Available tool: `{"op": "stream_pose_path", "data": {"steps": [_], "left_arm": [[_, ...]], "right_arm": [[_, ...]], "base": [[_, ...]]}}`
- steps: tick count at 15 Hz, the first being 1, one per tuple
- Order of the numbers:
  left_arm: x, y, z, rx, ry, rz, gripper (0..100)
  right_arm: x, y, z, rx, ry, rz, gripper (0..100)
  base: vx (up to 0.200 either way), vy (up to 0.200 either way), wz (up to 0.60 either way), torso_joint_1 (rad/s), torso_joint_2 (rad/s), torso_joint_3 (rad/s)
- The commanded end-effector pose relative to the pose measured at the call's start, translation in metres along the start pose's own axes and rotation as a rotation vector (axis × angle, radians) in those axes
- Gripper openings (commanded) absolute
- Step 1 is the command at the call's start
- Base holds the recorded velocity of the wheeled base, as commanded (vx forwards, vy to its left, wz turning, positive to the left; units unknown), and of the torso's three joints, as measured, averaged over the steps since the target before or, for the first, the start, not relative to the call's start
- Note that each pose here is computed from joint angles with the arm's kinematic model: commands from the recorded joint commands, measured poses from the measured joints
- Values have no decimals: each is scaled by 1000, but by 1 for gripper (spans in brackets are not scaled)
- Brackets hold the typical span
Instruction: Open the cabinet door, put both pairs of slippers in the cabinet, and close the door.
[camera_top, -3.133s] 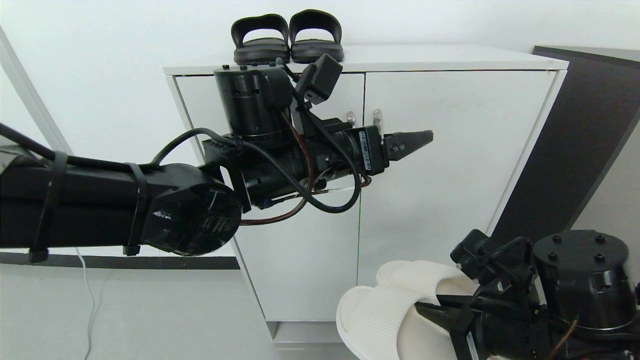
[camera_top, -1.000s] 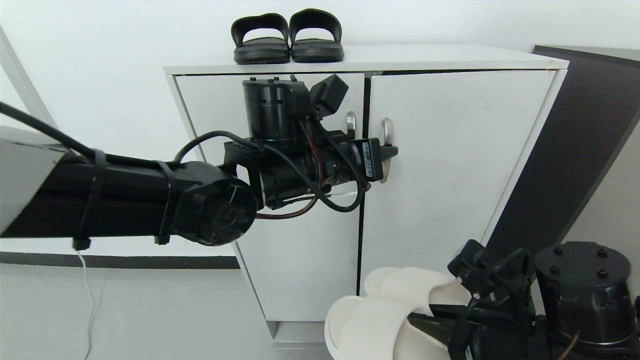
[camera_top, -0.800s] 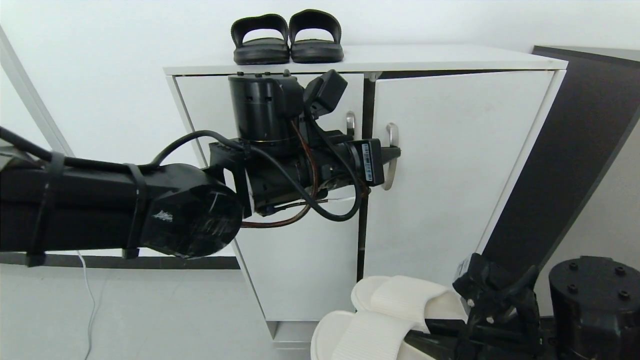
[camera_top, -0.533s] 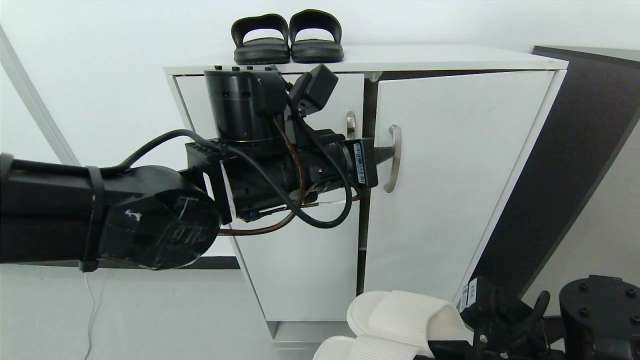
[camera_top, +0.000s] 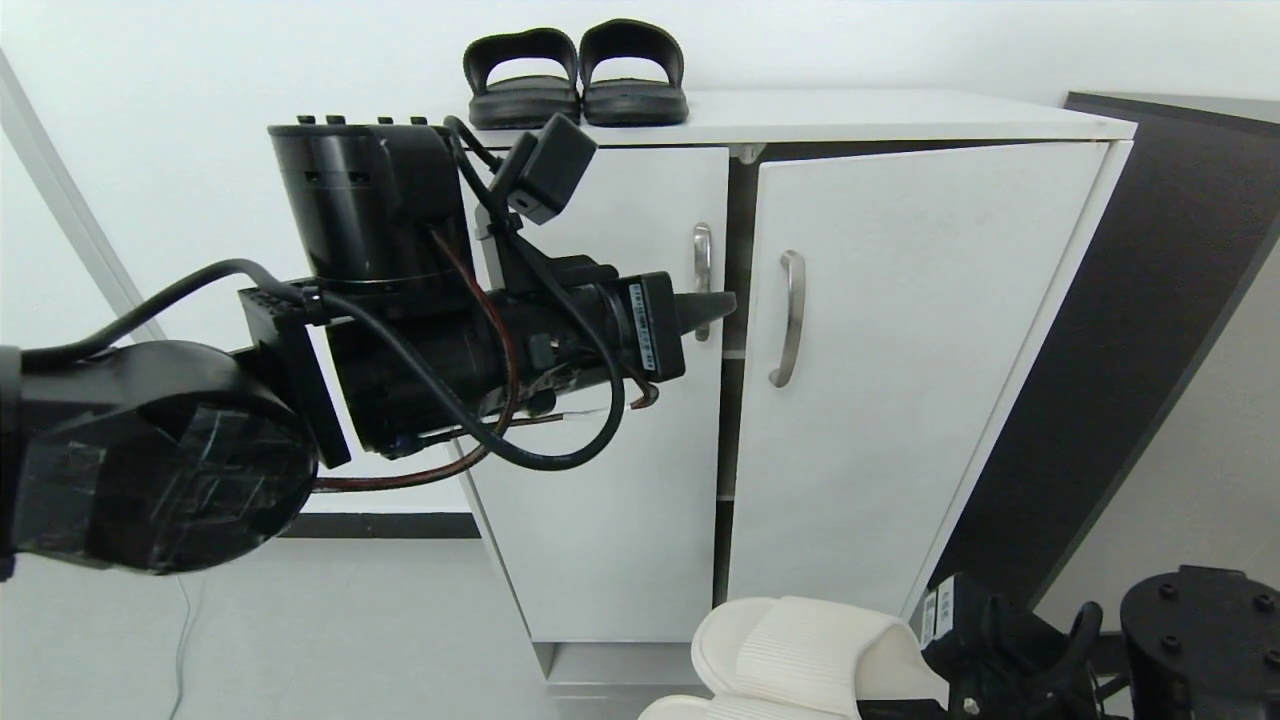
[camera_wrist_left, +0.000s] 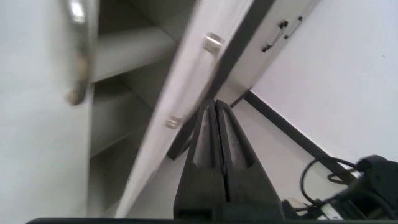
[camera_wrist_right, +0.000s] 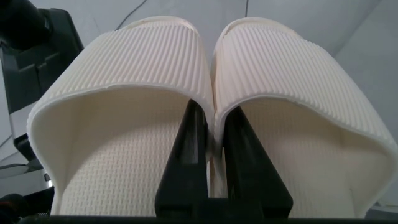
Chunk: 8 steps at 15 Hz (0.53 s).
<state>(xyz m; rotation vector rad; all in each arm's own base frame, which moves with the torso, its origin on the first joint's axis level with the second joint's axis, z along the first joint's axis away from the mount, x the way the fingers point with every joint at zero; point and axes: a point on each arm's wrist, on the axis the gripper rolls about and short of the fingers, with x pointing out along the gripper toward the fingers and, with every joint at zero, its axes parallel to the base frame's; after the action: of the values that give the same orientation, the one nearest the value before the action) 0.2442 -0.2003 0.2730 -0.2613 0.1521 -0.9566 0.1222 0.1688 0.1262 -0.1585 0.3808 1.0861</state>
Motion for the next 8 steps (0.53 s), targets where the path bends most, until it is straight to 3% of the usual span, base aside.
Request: {"op": "stream_pose_path", "data": {"steps": [1, 3, 8], "left_arm": [[7, 10, 1, -2, -1, 13, 0], [19, 19, 3, -2, -9, 24, 0], [41, 26, 6, 8, -32, 17, 0]], "right_arm": [[-1, 3, 0, -6, -5, 10, 0], [-2, 4, -3, -45, 5, 19, 0], [-1, 7, -7, -54, 23, 34, 0]], "base": [[0, 0, 0, 0, 0, 0], [0, 0, 0, 0, 0, 0], [0, 0, 0, 0, 0, 0]]}}
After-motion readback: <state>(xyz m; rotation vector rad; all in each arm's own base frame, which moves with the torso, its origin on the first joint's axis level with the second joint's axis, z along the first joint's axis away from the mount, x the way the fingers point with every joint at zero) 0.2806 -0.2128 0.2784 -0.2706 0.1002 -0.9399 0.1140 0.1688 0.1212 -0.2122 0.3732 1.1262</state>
